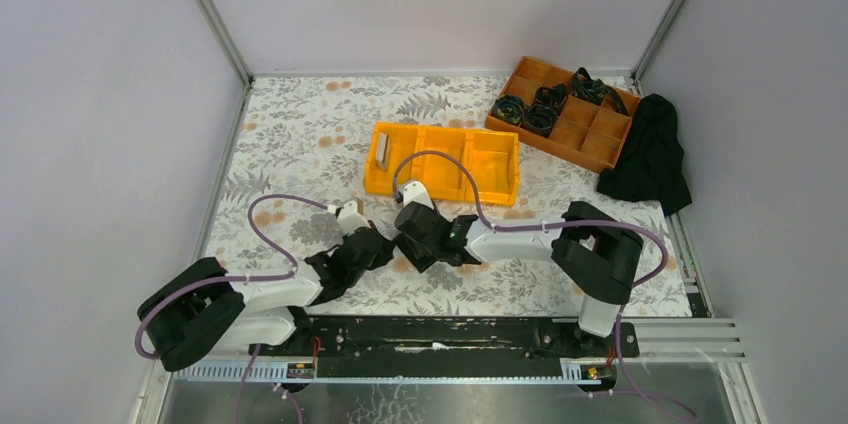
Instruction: Take the credit cards out of the card holder
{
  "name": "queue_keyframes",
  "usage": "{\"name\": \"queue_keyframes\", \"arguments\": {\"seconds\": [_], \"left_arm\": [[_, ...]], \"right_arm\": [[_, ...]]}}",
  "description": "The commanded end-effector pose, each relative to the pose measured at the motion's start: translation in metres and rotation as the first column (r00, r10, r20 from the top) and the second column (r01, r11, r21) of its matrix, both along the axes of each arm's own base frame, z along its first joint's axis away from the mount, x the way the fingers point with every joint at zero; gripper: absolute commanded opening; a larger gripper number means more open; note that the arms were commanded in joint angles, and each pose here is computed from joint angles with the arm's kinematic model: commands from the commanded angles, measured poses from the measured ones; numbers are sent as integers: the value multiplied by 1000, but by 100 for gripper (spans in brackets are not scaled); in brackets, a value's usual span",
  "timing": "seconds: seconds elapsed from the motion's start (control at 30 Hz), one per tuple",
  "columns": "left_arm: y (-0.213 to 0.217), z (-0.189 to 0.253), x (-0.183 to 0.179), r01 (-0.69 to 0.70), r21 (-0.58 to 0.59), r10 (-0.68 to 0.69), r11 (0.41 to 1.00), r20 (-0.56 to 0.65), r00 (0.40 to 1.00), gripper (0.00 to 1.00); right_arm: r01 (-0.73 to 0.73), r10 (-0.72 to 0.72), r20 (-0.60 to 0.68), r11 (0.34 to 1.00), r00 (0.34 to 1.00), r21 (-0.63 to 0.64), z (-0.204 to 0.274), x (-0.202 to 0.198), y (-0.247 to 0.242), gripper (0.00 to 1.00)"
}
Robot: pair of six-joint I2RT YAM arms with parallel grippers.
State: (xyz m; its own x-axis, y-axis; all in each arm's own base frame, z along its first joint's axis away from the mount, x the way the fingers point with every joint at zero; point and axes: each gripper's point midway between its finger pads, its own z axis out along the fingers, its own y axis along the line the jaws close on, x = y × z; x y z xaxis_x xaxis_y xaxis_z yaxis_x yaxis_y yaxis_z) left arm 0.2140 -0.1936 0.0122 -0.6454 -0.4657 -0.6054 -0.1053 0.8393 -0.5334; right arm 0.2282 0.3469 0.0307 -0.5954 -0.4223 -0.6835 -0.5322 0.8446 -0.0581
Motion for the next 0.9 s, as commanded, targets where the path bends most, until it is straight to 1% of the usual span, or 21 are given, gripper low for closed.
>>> {"name": "queue_keyframes", "arguments": {"seconds": [0.0,0.23,0.33,0.43,0.5,0.57,0.77,0.8,0.83,0.87], "left_arm": [[-3,2,2,14,2,-14,1000,16,1000,0],[-1,2,1,7,5,-7,1000,17,1000,0],[-2,1,2,8,6,-8,1000,15,1000,0],[-3,1,3,12,8,-12,1000,13,1000,0],[-5,1,3,15,9,-15,1000,13,1000,0],[-6,1,4,18,9,-18,1000,12,1000,0],[-7,3,5,23,9,-23,1000,15,1000,0],[-8,3,5,24,8,-24,1000,16,1000,0],[-9,4,5,27,7,-27,1000,18,999,0],[-10,5,6,32,7,-32,999,18,999,1]], "right_arm": [[3,-2,34,1000,999,-12,11,-4,-2,51],[4,-4,0,1000,1000,-12,1,-18,-13,50],[13,-13,-7,1000,1000,-9,1,-21,-19,35],[30,-30,-5,1000,1000,1,2,-22,-23,17],[40,-40,-6,999,999,2,1,-22,-25,8],[50,-50,-9,999,999,6,0,-22,-25,1],[69,-69,-1,997,998,19,6,-21,-27,0],[66,-66,3,998,998,11,6,-20,-28,2],[59,-59,14,998,998,27,15,-20,-27,14],[55,-56,22,998,998,41,21,-20,-26,29]]}}
